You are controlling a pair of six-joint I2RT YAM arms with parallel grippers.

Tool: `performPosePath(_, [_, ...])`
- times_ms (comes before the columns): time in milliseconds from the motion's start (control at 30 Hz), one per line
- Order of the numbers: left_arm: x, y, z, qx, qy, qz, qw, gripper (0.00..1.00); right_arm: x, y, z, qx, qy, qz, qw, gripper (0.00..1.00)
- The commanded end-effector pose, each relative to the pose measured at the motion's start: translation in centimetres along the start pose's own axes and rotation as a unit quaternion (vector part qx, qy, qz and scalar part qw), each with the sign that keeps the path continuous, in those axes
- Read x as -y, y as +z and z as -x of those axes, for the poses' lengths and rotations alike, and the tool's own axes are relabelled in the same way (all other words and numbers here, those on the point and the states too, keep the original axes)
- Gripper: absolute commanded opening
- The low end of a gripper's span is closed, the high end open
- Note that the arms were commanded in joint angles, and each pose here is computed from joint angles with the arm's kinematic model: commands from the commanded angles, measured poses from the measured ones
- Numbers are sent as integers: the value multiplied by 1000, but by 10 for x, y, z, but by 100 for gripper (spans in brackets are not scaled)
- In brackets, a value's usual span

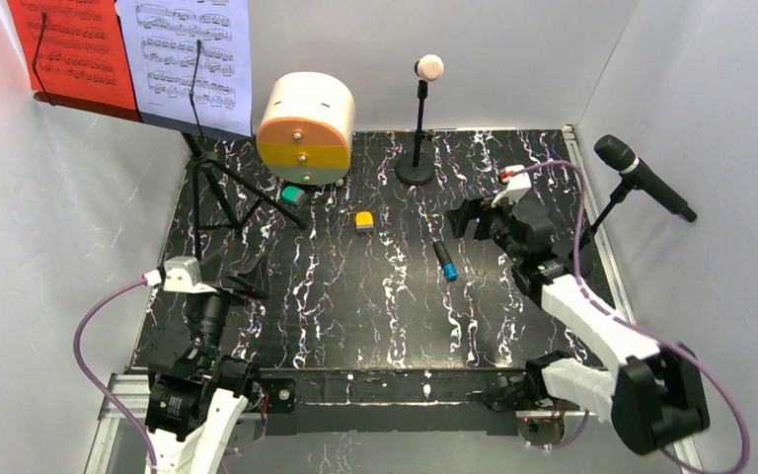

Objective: Pack up the instrument practice props
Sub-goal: Move the microphone stand with the microphone to the center of the board.

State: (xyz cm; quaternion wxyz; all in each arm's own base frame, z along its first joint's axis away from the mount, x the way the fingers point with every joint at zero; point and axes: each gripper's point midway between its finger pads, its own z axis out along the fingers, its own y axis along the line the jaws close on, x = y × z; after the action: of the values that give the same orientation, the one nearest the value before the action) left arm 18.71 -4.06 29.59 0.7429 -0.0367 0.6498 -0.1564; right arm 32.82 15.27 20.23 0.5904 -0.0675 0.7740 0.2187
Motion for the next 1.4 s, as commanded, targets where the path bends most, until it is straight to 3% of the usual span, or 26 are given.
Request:
performPosePath(0, [8,1,0,-18,-13,-14,1000,98,-25,36,66,118,-40,60,990,99])
performPosePath(467, [21,19,-38,-115,-7,-50,992,98,-45,157,128,237,-101,120,959,95])
performPosePath(967, [30,25,-53,-153,-1,-78,985,98,-24,261,118,226,-130,112,959,79])
performPosePath(1233, [37,28,-57,-161,-2,-98,982,98,-17,291,102,206,-143,126,960,52])
performPosePath(1367, [40,29,-60,-166,-5,-109,980,98,-21,285,101,204,-152,134,958,30])
